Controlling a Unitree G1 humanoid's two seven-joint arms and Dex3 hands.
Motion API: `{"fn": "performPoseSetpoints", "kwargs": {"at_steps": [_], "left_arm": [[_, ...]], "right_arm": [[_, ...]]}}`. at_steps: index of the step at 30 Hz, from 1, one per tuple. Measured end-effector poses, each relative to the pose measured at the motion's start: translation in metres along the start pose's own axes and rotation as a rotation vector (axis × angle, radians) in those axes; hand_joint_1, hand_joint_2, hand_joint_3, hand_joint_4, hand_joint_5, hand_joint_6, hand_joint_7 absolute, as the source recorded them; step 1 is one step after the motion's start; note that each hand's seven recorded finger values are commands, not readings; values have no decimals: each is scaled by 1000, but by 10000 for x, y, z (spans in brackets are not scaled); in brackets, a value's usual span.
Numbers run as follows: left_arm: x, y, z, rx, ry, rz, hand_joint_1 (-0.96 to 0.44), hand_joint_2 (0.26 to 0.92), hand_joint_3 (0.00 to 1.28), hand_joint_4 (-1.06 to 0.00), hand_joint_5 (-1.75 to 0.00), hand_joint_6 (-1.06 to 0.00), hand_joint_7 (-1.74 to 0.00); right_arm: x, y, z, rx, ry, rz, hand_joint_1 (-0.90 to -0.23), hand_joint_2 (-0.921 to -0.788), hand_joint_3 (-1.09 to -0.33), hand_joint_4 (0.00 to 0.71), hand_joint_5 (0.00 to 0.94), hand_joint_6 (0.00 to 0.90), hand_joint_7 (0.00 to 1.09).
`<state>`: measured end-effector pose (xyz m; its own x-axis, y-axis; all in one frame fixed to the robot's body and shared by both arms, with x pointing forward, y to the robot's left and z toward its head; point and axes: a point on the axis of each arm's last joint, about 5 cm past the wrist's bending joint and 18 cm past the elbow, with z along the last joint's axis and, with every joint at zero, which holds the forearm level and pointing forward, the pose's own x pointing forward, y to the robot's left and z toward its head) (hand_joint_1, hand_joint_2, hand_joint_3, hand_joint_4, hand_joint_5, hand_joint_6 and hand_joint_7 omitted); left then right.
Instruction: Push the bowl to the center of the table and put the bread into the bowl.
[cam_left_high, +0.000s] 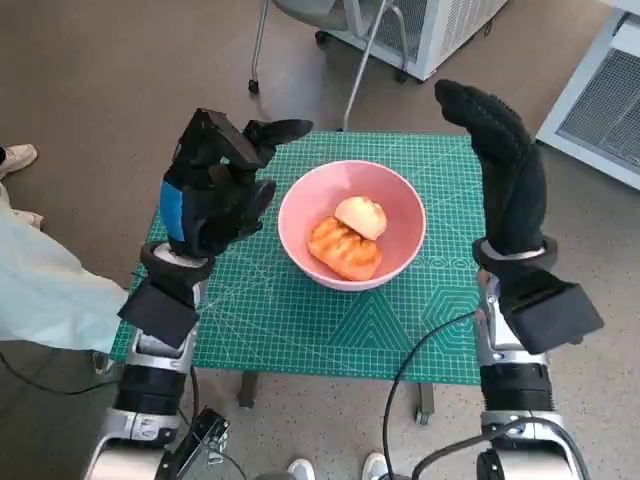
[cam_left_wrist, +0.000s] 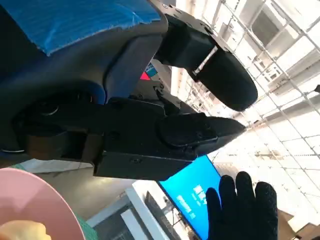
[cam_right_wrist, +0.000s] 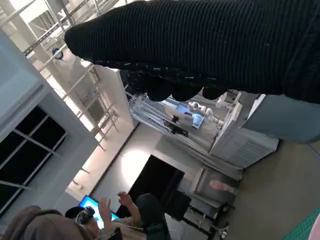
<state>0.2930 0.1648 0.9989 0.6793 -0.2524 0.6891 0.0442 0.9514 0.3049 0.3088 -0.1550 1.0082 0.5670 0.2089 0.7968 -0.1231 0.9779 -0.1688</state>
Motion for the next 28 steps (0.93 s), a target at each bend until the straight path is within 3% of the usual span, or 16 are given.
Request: {"fn": "performPoseSetpoints", "kwargs": {"at_steps": [28], "left_arm": [[16,-37,22,-10,2,31,-342,921,374,-304,-778,-337,-1584]], "right_arm": [[-28,-13,-7,-10,-5,16,-576,-921,-732,405,23,84,806]]}}
